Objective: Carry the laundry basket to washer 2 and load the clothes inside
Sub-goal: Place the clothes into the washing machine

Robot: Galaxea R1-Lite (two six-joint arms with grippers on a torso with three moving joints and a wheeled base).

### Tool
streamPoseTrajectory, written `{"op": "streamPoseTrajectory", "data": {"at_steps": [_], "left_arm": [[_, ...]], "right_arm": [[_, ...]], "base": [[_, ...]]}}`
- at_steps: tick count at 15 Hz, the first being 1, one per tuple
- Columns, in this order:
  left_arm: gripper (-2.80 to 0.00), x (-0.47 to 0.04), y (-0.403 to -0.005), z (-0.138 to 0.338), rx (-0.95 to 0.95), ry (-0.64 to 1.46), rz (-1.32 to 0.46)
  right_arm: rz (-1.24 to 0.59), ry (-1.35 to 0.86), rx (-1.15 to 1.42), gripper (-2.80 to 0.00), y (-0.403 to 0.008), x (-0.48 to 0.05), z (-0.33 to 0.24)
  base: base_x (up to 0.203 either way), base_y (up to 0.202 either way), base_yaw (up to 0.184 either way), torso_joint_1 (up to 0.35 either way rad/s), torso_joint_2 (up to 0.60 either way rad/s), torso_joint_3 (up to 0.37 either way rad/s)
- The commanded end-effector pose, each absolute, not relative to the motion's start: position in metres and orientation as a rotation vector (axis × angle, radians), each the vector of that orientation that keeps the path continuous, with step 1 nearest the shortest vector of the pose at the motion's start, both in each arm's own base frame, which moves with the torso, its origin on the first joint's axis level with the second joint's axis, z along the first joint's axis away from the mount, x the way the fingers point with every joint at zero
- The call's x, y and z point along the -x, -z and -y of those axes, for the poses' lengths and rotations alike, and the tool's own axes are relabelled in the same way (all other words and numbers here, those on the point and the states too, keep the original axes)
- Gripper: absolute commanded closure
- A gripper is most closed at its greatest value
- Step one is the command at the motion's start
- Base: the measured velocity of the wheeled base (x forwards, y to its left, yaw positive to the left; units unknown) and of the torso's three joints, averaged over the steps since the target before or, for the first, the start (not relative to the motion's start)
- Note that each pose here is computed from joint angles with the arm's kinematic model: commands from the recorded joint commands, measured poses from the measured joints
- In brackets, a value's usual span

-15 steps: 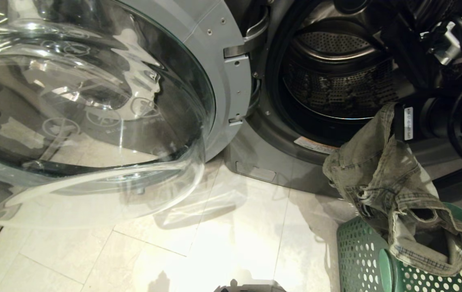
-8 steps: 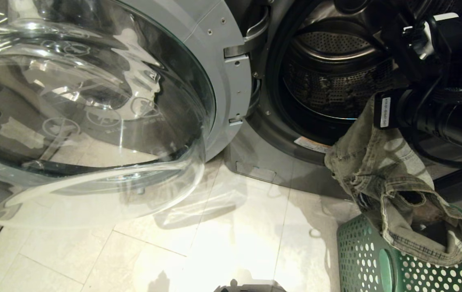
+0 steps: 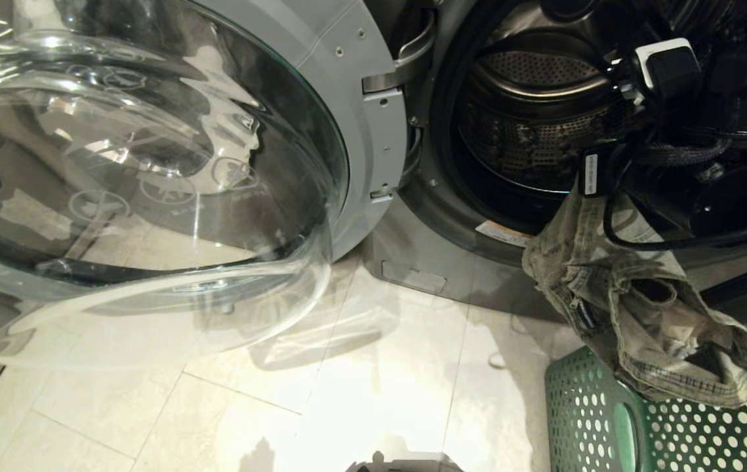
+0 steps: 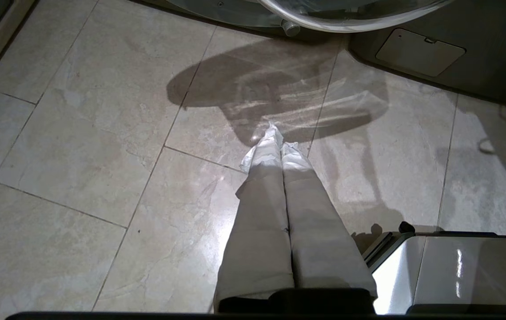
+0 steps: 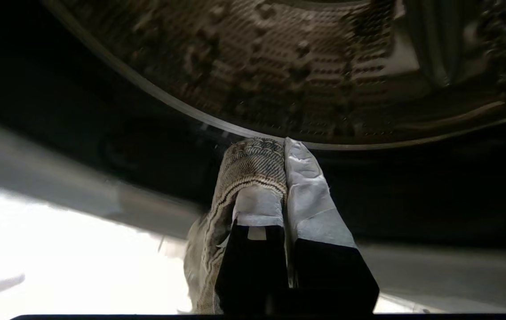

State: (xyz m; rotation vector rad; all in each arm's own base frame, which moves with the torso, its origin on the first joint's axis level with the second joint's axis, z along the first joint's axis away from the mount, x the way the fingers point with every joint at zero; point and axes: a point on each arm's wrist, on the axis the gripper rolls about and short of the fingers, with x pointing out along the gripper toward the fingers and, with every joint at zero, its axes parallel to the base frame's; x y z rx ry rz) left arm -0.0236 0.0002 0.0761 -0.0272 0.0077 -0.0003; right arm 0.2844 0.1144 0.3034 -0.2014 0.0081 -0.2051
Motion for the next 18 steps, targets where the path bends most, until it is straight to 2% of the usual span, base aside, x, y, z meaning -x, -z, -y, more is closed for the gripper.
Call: {"op": "streamPoseTrajectory", "data": {"at_steps": [1,7,18], "left_arm": [[0.0,0.024,-0.076,0.0,0.028,0.0,-0.008],[0.0,0.024,-0.076,0.0,0.028,0.0,-0.008],[0.0,0.024,-0.076,0.0,0.028,0.0,-0.008]], "right_arm": [[0.011,0.253,0.19,0.0,-0.309,-0.31,-0.114],[0.12,0.321,0.131,0.0,-0.336,-0.353,-0.125],[0.304,0.348,0.145,0.0,-0.363,-0.385,-0.144]], "base": [[0.0,0.0,0.0,0.0,0.0,0.0],[0.0,0.0,0.0,0.0,0.0,0.0],[0.0,0.0,0.0,0.0,0.0,0.0]]}}
